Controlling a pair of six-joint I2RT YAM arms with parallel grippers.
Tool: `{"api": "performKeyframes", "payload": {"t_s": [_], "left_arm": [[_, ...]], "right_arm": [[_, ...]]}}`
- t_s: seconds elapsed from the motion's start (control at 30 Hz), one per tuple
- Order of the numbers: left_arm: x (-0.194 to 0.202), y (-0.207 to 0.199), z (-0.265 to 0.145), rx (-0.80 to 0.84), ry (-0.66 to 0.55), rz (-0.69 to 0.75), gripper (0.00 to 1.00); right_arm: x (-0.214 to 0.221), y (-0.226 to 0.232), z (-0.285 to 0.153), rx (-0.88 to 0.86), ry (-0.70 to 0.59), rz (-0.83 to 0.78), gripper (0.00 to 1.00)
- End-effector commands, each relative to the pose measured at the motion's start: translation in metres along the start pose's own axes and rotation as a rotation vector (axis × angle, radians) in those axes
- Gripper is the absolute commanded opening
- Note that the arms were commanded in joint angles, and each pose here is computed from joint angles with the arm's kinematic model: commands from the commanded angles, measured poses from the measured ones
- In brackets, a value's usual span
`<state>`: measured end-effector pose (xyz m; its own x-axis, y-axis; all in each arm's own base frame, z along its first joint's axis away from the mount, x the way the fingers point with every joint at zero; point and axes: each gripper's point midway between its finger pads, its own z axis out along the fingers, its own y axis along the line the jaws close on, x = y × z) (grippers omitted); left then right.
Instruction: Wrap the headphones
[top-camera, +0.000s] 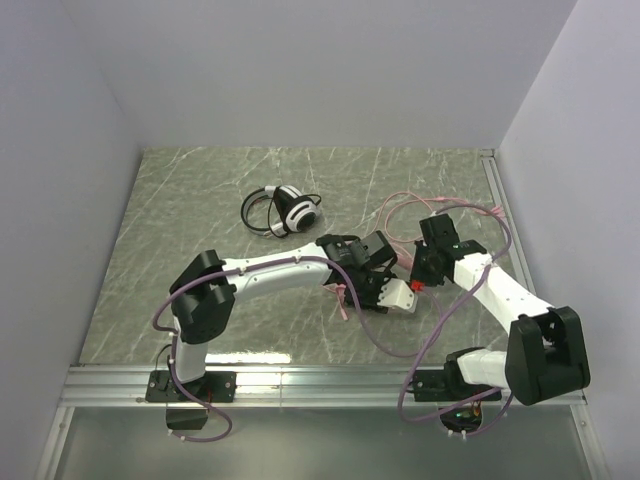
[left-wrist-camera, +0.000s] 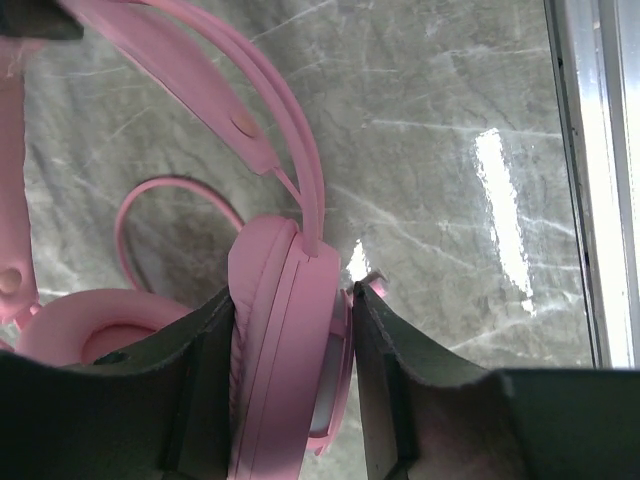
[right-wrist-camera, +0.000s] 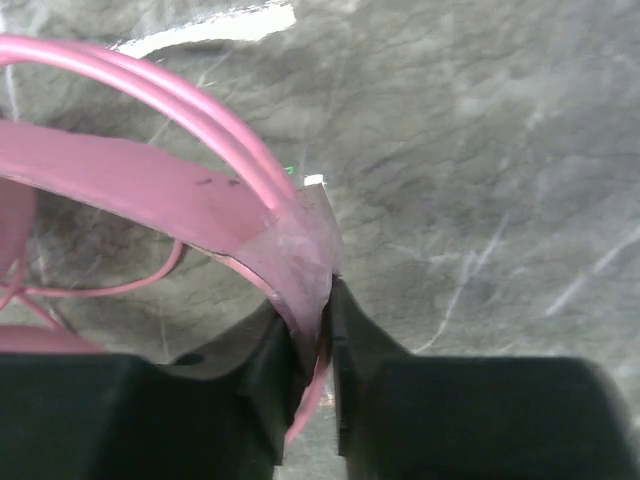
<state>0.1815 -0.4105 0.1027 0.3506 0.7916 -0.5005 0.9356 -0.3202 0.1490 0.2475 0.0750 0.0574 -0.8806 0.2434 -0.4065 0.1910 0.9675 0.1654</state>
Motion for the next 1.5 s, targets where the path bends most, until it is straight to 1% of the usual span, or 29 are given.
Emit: {"api": "performKeyframes", "payload": {"t_s": [0.0, 0.07, 0.1, 0.17, 0.23, 0.4, 0.5, 0.73, 0.83, 0.93, 1.03, 1.07, 1.1, 1.13, 1.17, 1.23, 1.3, 1.37, 1.4, 1.43, 1.47], "left_arm": [[-0.032, 0.01, -0.012, -0.071, -0.118, 0.057, 0.14], [-0.033, 0.011, -0.015, -0.087, -0.123, 0.059, 0.13], [-0.032, 0.012, -0.015, -0.093, -0.122, 0.055, 0.13], [-0.031, 0.011, -0.014, -0.095, -0.124, 0.042, 0.13], [-0.027, 0.011, -0.011, -0.104, -0.118, 0.037, 0.13], [-0.031, 0.013, -0.014, -0.128, -0.146, 0.041, 0.15], [-0.034, 0.017, -0.02, -0.143, -0.143, 0.053, 0.15], [-0.033, 0.023, -0.027, -0.158, -0.116, 0.057, 0.15], [-0.039, 0.021, -0.034, -0.153, -0.14, 0.061, 0.15], [-0.041, 0.02, -0.038, -0.158, -0.148, 0.065, 0.16], [-0.04, 0.019, -0.038, -0.15, -0.143, 0.06, 0.2], [-0.038, 0.016, -0.038, -0.141, -0.136, 0.057, 0.25], [-0.037, 0.016, -0.037, -0.136, -0.13, 0.055, 0.3], [-0.036, 0.015, -0.036, -0.131, -0.126, 0.052, 0.36], [-0.036, 0.015, -0.035, -0.132, -0.128, 0.047, 0.46], [-0.037, 0.016, -0.037, -0.139, -0.135, 0.031, 0.56], [-0.042, 0.017, -0.043, -0.153, -0.156, 0.036, 0.7], [-0.049, 0.016, -0.05, -0.157, -0.191, 0.027, 0.72], [-0.057, 0.015, -0.063, -0.169, -0.222, 0.031, 0.72], [-0.062, 0.014, -0.072, -0.174, -0.248, 0.022, 0.75], [-0.074, 0.014, -0.094, -0.203, -0.3, 0.023, 0.86]], "right_arm": [[-0.021, 0.028, -0.001, -0.122, -0.072, 0.031, 0.27], [-0.019, 0.029, 0.0, -0.132, -0.072, 0.032, 0.33], [-0.018, 0.03, 0.0, -0.14, -0.067, 0.033, 0.41], [-0.013, 0.03, 0.005, -0.142, -0.054, 0.035, 0.51], [-0.008, 0.029, 0.008, -0.143, -0.04, 0.034, 0.54], [-0.004, 0.026, 0.015, -0.131, -0.027, 0.025, 0.62], [-0.002, 0.025, 0.018, -0.124, -0.017, 0.016, 0.64], [0.001, 0.022, 0.024, -0.087, 0.003, 0.012, 0.61], [0.0, 0.02, 0.028, -0.067, 0.005, 0.015, 0.61], [-0.001, 0.022, 0.03, -0.072, 0.006, 0.02, 0.57], [-0.002, 0.021, 0.029, -0.071, -0.005, 0.025, 0.26], [-0.004, 0.022, 0.027, -0.073, -0.014, 0.026, 0.06], [-0.004, 0.021, 0.026, -0.072, -0.017, 0.025, 0.0], [-0.005, 0.021, 0.024, -0.072, -0.019, 0.024, 0.0], [-0.006, 0.022, 0.021, -0.075, -0.025, 0.022, 0.0], [-0.01, 0.023, 0.016, -0.077, -0.034, 0.014, 0.0], [-0.021, 0.023, 0.007, -0.066, -0.065, 0.012, 0.0], [-0.027, 0.018, -0.001, -0.032, -0.082, 0.009, 0.0], [-0.036, 0.022, -0.008, -0.044, -0.107, 0.009, 0.0], [-0.038, 0.022, -0.012, -0.041, -0.109, 0.008, 0.0], [-0.042, 0.024, -0.018, -0.05, -0.126, 0.009, 0.0]]}}
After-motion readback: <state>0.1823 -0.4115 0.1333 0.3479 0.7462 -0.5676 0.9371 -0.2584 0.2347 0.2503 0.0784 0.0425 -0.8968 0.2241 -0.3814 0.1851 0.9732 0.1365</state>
